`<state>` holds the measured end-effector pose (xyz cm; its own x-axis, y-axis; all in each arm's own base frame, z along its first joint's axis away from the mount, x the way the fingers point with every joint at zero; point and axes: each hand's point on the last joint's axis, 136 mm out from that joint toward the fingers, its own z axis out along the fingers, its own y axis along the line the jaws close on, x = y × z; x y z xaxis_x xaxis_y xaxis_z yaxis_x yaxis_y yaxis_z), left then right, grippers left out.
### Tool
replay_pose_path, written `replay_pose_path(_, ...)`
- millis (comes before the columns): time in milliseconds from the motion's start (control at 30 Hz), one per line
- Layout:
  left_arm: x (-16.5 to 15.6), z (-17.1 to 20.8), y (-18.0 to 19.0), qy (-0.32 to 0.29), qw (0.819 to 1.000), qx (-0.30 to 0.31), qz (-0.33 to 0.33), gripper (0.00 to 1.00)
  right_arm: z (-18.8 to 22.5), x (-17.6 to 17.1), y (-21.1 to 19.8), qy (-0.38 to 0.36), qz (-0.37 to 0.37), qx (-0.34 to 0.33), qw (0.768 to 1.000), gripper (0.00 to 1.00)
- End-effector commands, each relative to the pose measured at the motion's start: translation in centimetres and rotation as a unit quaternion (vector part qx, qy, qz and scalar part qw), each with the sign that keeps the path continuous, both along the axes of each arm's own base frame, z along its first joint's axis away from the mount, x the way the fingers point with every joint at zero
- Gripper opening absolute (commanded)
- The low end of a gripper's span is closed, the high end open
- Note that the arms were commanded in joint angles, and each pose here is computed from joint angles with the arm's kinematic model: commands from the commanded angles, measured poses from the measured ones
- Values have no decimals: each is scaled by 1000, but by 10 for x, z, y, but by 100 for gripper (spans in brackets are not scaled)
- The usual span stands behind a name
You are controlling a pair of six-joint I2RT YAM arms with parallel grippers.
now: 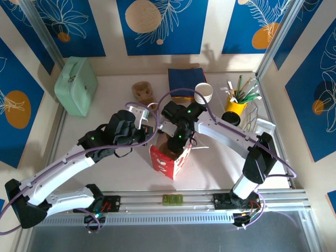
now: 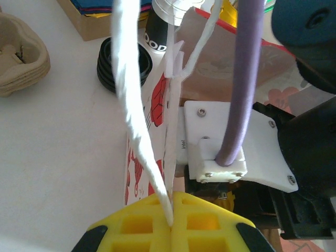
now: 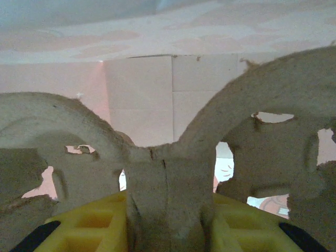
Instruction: Pack the takeout coffee
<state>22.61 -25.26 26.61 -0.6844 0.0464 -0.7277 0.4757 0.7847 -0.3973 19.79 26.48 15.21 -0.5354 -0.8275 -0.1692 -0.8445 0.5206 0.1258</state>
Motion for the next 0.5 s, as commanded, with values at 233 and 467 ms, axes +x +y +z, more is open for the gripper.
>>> replay_pose_path(233,4,19,-1,-23,999,-31,11,2,-28,-4,3,28,-10,-32,999,33)
replay_pose_path(467,5,19,-1,-23,999,-32,12,2,-33,-6,5,31,-8,-35,999,33)
